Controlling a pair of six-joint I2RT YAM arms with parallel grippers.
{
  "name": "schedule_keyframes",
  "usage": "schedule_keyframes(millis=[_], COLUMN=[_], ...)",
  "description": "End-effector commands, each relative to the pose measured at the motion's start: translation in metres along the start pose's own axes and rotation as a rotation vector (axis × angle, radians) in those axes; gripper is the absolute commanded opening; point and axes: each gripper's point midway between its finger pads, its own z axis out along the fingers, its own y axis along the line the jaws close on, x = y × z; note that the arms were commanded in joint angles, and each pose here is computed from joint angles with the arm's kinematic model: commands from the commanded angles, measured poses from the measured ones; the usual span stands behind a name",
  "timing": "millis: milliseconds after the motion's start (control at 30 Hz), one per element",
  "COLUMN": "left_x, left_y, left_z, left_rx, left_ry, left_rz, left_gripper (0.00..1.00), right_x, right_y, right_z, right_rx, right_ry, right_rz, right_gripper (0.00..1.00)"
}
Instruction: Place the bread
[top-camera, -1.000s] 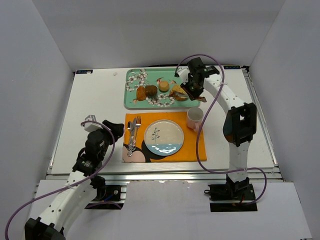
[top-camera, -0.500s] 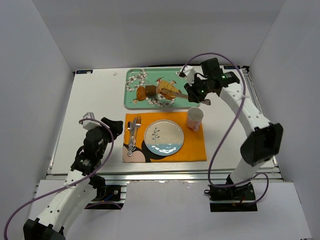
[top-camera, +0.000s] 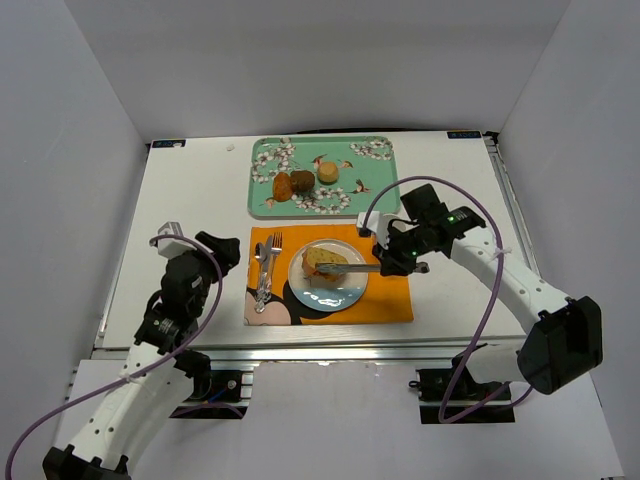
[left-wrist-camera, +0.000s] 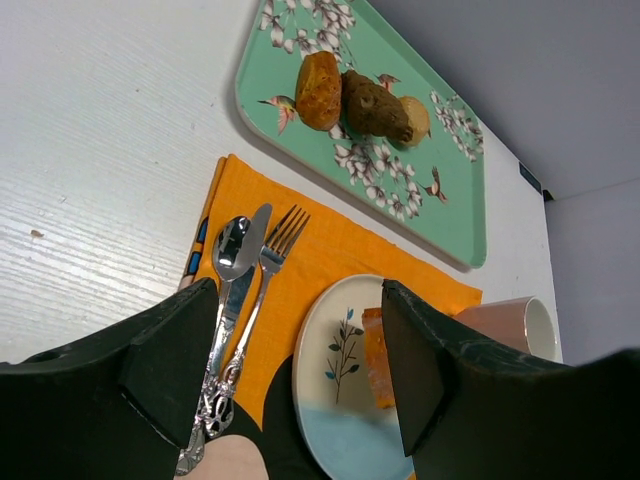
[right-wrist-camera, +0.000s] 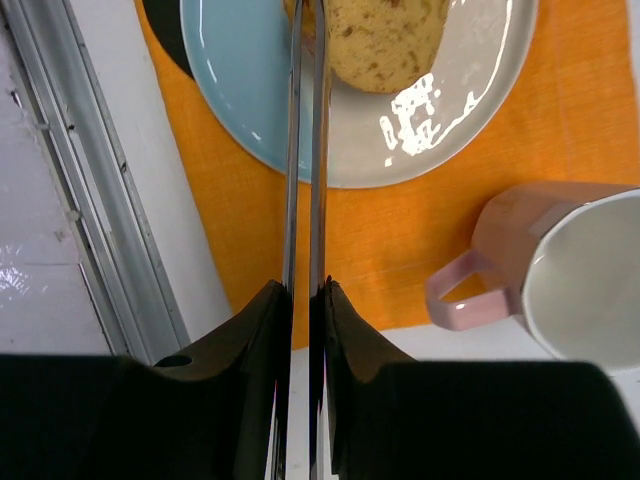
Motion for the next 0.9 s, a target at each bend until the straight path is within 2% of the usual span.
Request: schedule_keyframes(millis=[0,133,233,367,667,867], left_x=[-0.013,-0.015,-0.016,-0.017,-0.019,-0.02], left_y=[-0.005,-0.003,-0.001,0.0,0.0,-0.001], left_z=[-0.006,-0.01,-0.013,-0.015,-0.017,-0.018], left_rx=[-0.004,-0.009,-0.009,-0.013,-0.015,-0.01], left_ry=[-0.027,-0.034,-0.041,-0.045,-0.045,-0.05], left_rz=[0.006,0.0,-0.008,-0.009,-0.004,-0.011], left_gripper=[0.76,0.76,0.76,0.76,0.76,0.76], right_x=[-0.01,-0.006,-0.003,-0.002,-0.012,-0.043], right_y=[0.002,0.005,0.01,0.014,0.019,0.016], right_z=[-0.004,0.001,0.004,0.004,-0.002,-0.019], right_rx=[0.018,0.005,-0.024,-0.04,-0.054,-0.032], right_ry=[-0.054,-0.041,-0.037,-0.038,-0.075,-0.164], right_rz=[-0.081,-0.075,-0.08,-0.083,-0.094,-0.13], right_gripper=[0.02,0.17,0.34,0.43,0.44,0.38])
